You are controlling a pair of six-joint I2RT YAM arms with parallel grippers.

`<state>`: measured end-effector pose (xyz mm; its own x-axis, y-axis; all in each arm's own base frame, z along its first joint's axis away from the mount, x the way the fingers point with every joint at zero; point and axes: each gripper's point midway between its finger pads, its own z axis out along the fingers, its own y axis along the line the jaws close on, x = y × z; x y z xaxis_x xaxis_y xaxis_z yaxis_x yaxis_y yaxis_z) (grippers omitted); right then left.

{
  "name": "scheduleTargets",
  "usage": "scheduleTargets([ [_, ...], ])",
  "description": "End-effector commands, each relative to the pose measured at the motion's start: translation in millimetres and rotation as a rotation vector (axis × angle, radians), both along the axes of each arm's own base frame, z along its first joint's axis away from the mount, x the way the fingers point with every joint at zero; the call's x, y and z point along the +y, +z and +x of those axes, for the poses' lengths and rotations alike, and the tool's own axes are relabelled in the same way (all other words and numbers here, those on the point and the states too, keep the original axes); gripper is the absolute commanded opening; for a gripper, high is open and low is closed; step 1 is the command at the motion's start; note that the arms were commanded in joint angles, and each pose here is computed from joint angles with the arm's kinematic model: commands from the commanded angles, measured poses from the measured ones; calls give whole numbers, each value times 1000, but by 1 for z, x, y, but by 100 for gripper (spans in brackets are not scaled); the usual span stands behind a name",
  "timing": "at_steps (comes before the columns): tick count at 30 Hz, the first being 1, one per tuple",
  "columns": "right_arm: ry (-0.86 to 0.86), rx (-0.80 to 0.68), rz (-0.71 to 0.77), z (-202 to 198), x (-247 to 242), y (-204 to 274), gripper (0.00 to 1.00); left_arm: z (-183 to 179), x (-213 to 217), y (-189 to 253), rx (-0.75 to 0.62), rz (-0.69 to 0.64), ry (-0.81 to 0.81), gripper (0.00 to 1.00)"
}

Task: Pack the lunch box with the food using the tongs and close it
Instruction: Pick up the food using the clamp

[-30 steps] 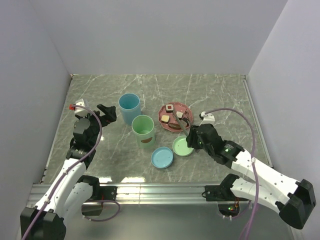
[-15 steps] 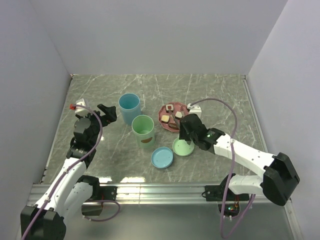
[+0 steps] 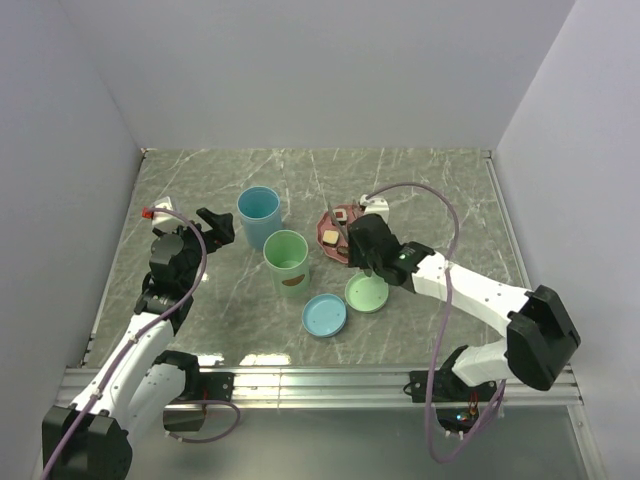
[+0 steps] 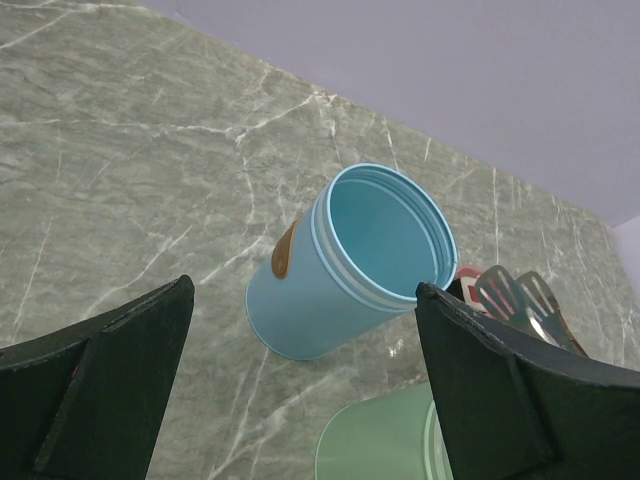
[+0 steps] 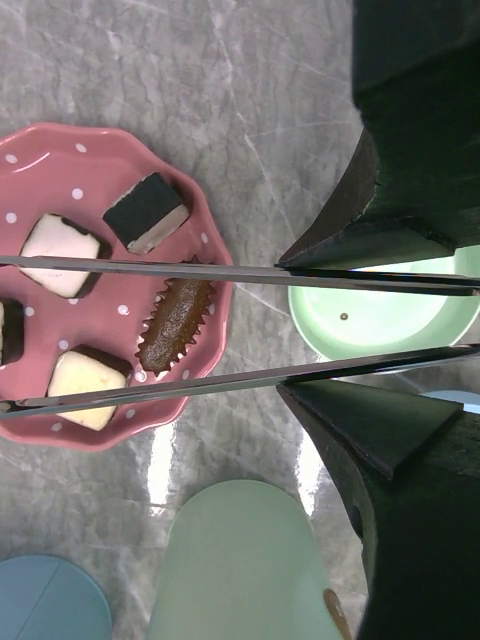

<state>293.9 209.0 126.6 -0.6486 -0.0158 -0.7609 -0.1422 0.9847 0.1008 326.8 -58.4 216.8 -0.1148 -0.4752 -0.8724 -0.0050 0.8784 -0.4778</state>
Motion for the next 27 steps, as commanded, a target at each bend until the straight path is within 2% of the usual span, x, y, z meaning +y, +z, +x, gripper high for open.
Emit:
scheduleTargets([
  [1, 6, -52, 21, 15, 13, 19, 52, 1, -2, 22, -68, -11, -8, 99],
  [15, 26, 9, -19, 20, 24, -2, 52, 0, -2, 22, -68, -11, -12, 100],
  [23, 16, 15, -41, 25, 25, -3, 49, -1, -2, 24, -77, -13, -10, 99],
  [27, 4, 22, -56, 25, 22, -5, 36, -1, -2, 24, -75, -14, -11, 99],
])
